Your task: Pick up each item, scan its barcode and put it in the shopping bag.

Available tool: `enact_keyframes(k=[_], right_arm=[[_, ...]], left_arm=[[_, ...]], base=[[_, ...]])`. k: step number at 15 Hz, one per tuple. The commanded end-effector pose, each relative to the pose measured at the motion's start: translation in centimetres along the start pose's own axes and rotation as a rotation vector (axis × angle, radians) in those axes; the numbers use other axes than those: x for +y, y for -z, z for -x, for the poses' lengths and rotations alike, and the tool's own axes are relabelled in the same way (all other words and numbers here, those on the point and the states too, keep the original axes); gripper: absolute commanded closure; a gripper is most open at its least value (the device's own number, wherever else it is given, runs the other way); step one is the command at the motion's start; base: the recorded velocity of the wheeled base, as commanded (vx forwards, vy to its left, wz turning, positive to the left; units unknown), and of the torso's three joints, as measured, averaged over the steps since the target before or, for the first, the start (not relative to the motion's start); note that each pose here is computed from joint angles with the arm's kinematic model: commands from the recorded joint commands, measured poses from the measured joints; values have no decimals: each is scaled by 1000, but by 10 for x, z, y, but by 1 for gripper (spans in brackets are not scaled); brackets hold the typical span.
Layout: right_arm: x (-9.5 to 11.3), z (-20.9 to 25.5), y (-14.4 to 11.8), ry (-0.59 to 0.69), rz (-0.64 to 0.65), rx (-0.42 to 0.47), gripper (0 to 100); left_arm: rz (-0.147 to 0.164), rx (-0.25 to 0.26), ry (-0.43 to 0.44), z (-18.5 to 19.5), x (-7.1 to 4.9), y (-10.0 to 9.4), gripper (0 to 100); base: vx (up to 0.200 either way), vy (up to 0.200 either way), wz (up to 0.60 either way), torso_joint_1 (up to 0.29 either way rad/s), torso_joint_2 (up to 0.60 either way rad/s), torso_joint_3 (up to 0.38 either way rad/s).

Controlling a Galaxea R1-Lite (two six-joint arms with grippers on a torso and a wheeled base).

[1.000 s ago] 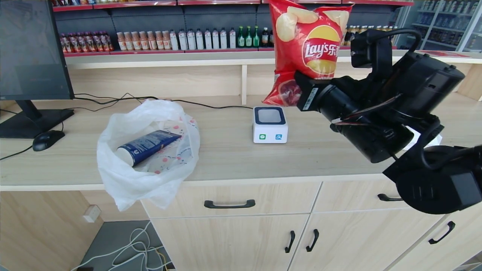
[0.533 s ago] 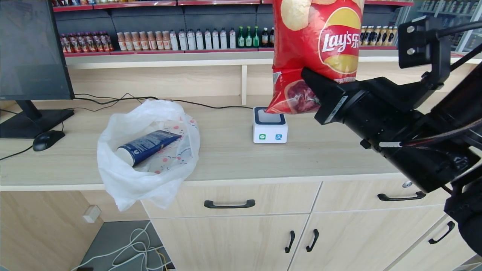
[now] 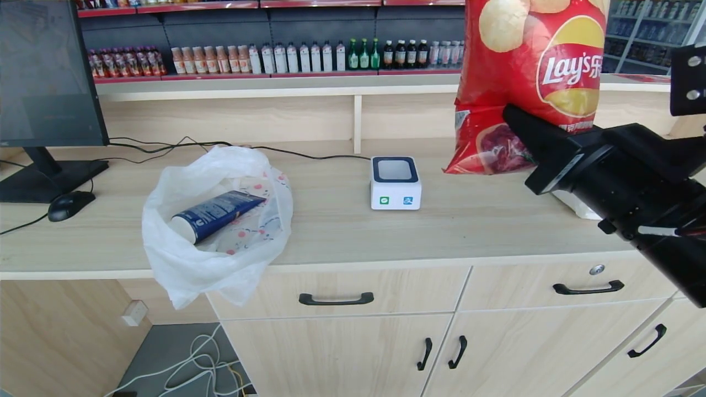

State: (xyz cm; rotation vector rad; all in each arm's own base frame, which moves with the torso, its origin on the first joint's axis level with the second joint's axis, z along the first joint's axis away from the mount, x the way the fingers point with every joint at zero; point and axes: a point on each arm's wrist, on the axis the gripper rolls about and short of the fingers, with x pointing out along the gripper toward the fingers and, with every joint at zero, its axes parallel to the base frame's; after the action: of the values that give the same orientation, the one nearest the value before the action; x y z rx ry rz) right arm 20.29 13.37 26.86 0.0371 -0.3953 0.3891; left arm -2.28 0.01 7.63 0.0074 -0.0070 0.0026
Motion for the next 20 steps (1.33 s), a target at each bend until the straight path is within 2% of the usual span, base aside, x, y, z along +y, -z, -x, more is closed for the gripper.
enact_keyframes(k=[1,3,5,9,11,14,19,20], right_arm=[[-5,15,6,3,44,30,100],[-9,7,-3,18,31,-7,100],[-10,-3,-19,-67,-42,-79,100],[-70,-5,-9,135,56,-67,100],[-83,-9,-4,179,78,-62,100],[-82,0,10,177,75,-17,100],[-79,17,13,164,71,4,100],[-79,20,14,159,68,5,100]], left_arm=[[1,-1,-1,0,0,0,100],[0,-1,-1,0,0,0,100],[1,-1,-1,0,0,0,100],[1,-1,-1,0,0,0,100],[1,-1,-1,0,0,0,100],[1,-1,-2,0,0,0,100],[1,-1,-2,0,0,0,100],[0,-1,-1,0,0,0,100]], base=[[0,0,0,0,0,0],[0,0,0,0,0,0],[0,0,0,0,0,0],[0,0,0,0,0,0],[0,0,0,0,0,0],[-200,0,0,7,7,1],[-200,0,0,-3,2,3],[0,0,0,0,0,0]])
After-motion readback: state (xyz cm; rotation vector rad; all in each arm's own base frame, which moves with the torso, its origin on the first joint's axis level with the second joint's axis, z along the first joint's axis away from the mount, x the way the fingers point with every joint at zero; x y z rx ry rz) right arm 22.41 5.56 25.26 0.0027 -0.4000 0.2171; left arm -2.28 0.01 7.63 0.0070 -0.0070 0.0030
